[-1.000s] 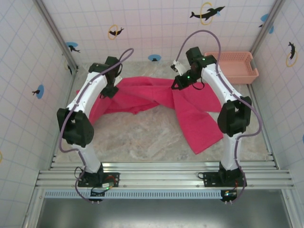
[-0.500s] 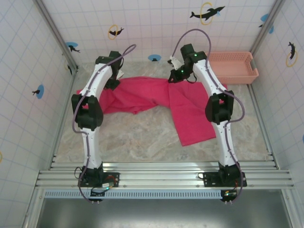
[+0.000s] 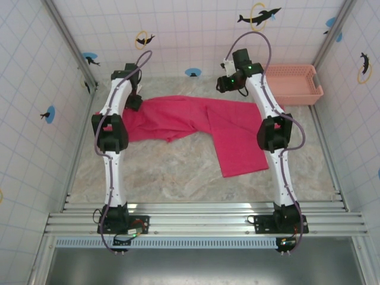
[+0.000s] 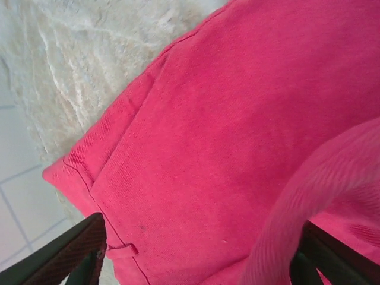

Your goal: Roll up the long pants

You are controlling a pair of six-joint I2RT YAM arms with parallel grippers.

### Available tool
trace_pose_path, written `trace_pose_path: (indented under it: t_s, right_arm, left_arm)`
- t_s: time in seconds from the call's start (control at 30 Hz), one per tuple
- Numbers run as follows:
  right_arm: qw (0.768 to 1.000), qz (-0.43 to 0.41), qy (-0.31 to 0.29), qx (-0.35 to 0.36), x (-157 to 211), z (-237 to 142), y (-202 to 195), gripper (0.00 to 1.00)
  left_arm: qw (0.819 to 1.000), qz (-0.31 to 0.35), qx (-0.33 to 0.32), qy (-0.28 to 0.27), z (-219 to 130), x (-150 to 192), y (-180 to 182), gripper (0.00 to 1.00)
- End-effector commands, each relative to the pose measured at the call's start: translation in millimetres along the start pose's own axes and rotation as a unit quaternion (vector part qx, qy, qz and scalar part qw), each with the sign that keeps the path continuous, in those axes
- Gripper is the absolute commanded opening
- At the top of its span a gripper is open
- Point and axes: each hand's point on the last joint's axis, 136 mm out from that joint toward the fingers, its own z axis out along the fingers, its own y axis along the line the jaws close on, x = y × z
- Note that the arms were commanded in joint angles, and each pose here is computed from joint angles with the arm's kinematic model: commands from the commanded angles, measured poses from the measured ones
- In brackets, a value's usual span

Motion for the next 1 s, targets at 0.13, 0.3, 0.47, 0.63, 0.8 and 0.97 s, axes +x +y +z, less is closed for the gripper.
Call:
trace_pose_path:
  t_s: [0.13, 0.3, 0.47, 0.63, 0.8, 0.97]
  right_arm:
    - [0.996, -0.057, 0.058, 0.032, 42, -86, 28, 0.63]
    - [0.976, -0.137, 0.164, 0.029, 134, -89, 88, 0.65]
    - [0.964, -0.143, 0.222, -0.005, 206, -90, 132, 0.65]
    - [0.961, -0.12, 0.248, -0.007, 264, -94, 135, 0.65]
    - [0.956, -0.105, 0.272, -0.011, 302, -99, 133, 0.64]
    - [0.955, -0.103, 0.279, -0.018, 313, -103, 142, 0.63]
  left_arm:
    - [0.992, -0.086, -0.033, -0.082, -72, -13, 44, 0.9]
    - [0.99, -0.104, -0.033, -0.085, -98, 6, 49, 0.91]
    - [0.995, -0.09, -0.032, -0.035, -96, 54, 38, 0.9]
    - [0.997, -0.073, -0.019, 0.004, -83, 89, 22, 0.9]
    - [0.998, -0.068, -0.003, 0.014, -77, 98, 12, 0.91]
    - [0.998, -0.063, 0.001, 0.028, -68, 101, 7, 0.91]
